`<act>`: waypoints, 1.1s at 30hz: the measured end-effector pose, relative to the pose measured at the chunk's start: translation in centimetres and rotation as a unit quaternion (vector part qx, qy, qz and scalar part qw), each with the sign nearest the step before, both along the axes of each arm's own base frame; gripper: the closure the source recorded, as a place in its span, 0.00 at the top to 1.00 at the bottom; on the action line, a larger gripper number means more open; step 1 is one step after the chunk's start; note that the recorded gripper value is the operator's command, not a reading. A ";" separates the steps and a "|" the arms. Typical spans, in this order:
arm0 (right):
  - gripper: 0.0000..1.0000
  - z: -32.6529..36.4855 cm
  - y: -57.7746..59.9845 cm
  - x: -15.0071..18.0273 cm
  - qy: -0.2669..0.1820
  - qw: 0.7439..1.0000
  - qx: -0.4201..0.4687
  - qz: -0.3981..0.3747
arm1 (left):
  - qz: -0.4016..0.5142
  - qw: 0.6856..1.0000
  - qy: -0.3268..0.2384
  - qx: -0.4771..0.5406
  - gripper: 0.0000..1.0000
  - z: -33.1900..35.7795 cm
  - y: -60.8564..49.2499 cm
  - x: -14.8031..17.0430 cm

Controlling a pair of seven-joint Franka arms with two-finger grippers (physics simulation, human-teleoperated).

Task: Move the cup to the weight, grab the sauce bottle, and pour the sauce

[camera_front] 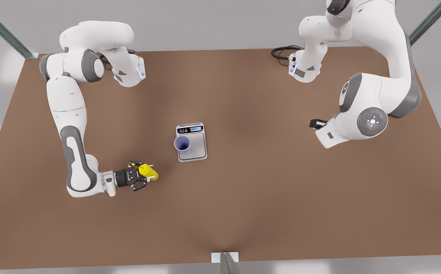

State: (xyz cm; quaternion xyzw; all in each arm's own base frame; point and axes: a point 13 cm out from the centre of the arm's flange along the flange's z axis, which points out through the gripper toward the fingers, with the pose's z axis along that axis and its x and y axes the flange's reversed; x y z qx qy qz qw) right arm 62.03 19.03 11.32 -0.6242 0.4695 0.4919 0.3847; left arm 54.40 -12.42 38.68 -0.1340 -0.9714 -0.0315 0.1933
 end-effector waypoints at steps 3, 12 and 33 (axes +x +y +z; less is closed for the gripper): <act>0.54 -1.0 0.3 -0.5 -0.014 1.000 0.006 0.007 | 0.002 1.000 0.003 0.001 1.00 -0.3 0.1 0.0; 0.54 -2.4 0.4 -1.7 -0.029 0.999 0.011 0.015 | 0.006 1.000 0.005 0.003 1.00 -0.4 0.3 -0.1; 0.53 -2.8 0.4 -2.7 0.016 1.000 0.001 0.012 | 0.008 1.000 0.005 0.004 1.00 -0.3 0.0 -0.2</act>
